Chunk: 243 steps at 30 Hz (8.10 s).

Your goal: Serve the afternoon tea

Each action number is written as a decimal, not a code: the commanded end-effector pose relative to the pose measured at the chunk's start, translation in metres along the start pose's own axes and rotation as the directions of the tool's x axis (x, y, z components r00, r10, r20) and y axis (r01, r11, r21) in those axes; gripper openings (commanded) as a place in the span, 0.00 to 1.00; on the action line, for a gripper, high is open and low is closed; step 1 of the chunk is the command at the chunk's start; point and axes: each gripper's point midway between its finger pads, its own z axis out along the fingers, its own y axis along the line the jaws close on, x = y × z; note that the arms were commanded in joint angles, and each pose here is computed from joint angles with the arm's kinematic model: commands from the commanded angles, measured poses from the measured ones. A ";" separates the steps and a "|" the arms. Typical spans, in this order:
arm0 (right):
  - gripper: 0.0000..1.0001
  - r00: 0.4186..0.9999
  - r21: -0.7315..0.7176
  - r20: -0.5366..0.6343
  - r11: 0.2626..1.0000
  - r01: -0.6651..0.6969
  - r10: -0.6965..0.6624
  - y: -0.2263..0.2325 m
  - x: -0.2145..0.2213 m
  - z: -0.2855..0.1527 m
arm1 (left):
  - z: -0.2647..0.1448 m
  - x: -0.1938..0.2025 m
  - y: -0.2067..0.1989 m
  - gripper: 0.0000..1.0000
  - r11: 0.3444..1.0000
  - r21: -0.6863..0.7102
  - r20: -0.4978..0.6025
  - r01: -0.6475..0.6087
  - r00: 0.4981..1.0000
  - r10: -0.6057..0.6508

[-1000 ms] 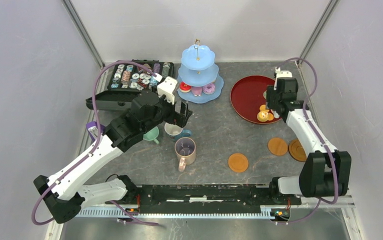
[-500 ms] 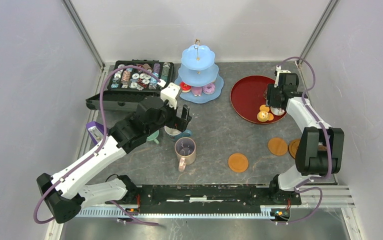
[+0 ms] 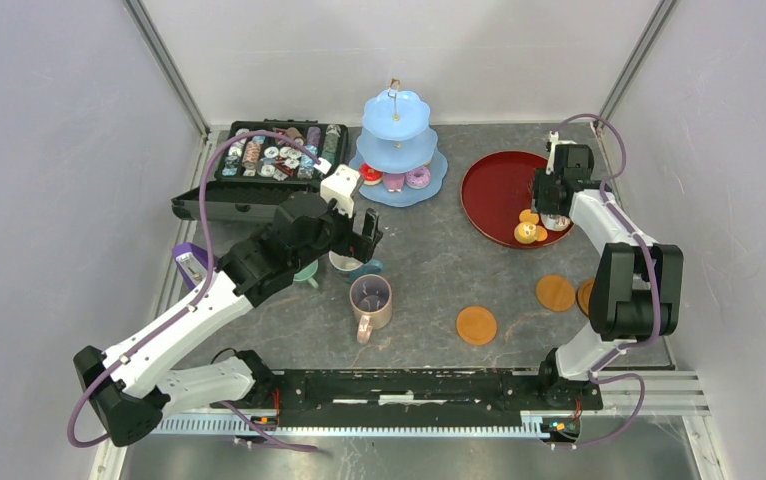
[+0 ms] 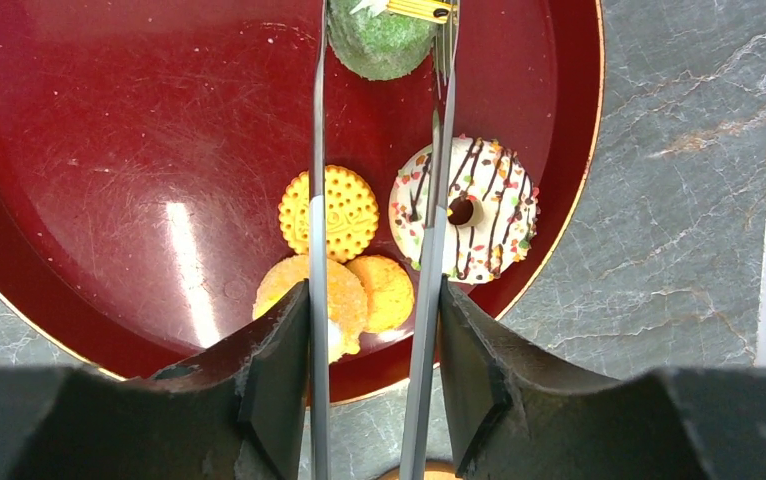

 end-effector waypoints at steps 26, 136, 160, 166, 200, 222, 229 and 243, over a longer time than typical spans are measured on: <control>0.12 0.901 -0.546 0.424 0.820 0.171 0.094 0.177 -0.113 -0.106 | -0.009 -0.019 0.019 1.00 0.995 -0.095 0.094 -0.004 0.995 0.013; 0.53 0.997 0.136 0.074 0.991 0.012 -0.022 -0.033 0.031 -0.106 | -0.013 -0.021 0.005 1.00 1.000 -0.010 0.103 0.018 0.995 -0.017; 0.59 1.000 0.097 0.022 0.995 0.007 -0.009 -0.029 0.038 -0.075 | -0.006 -0.017 0.004 1.00 1.000 -0.015 0.080 0.011 0.997 -0.010; 0.61 1.000 0.108 0.015 0.994 0.010 -0.012 -0.030 0.043 -0.071 | -0.005 -0.016 0.005 1.00 1.000 -0.017 0.078 0.009 0.997 -0.008; 0.39 0.951 -0.199 0.294 0.966 0.163 -0.100 0.075 -0.031 -0.113 | -0.006 -0.019 0.011 1.00 0.998 -0.052 0.091 0.020 0.996 -0.015; 0.40 0.903 -0.435 0.414 0.846 0.309 -0.116 0.227 -0.116 -0.125 | -0.008 -0.019 0.020 1.00 0.995 -0.096 0.101 0.015 0.995 -0.005; 0.43 0.903 -0.435 0.408 0.840 0.324 -0.136 0.241 -0.124 -0.114 | -0.007 -0.019 0.022 1.00 0.995 -0.101 0.097 0.007 0.995 0.003; 0.54 0.904 -0.384 0.365 0.848 0.366 -0.225 0.256 -0.112 -0.093 | -0.003 -0.016 0.022 1.00 0.994 -0.106 0.085 0.003 0.996 0.006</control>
